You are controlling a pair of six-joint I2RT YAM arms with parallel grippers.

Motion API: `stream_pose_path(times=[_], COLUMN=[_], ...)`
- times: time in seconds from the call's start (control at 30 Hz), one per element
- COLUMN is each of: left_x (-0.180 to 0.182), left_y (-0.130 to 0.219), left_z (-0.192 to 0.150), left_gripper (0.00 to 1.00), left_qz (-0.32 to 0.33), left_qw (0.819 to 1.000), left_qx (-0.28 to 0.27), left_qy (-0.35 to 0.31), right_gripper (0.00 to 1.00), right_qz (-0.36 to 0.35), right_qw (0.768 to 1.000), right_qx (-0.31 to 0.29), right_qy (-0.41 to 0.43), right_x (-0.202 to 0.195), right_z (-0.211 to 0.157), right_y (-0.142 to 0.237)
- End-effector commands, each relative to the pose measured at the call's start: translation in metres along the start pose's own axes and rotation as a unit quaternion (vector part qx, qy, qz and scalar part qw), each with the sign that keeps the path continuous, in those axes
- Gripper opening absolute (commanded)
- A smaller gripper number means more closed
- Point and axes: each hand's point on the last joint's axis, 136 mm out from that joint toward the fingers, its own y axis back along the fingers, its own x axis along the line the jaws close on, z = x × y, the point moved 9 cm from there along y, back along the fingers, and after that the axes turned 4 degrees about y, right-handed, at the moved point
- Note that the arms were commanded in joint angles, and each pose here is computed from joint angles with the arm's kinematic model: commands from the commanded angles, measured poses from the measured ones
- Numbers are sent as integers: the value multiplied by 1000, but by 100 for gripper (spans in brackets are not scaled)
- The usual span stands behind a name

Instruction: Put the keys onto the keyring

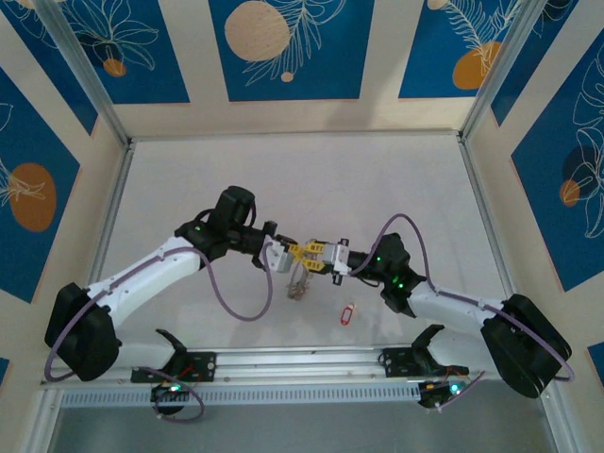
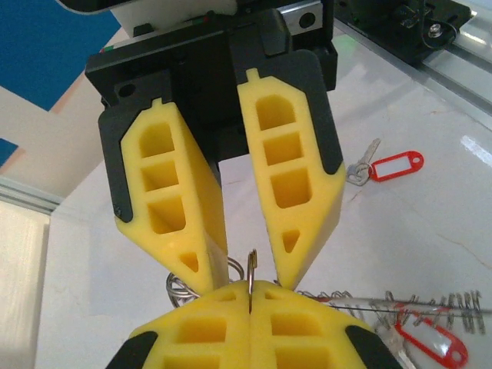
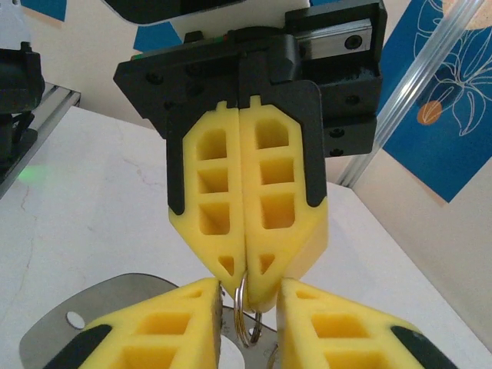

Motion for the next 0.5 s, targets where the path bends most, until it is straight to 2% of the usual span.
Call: stream_pose_path(times=[0.0, 0.27, 0.47], left_x=[1, 0, -1], left_y=[4, 5, 4], left_z=[8, 6, 4], left_gripper=[0, 0, 0], left_qz=[6, 13, 20], left_qw=[999, 999, 999], left_qx=[-6, 9, 11], left_qy=[-46, -48, -32], right_gripper=[25, 16, 20], right_qz=[26, -7, -11], right_qw=[1000, 1000, 1000], right_qx=[1, 24, 26], right_qy=[4, 9, 11], right_x=[8, 6, 6], right_z=[-2, -6, -6], right_y=[4, 8, 9])
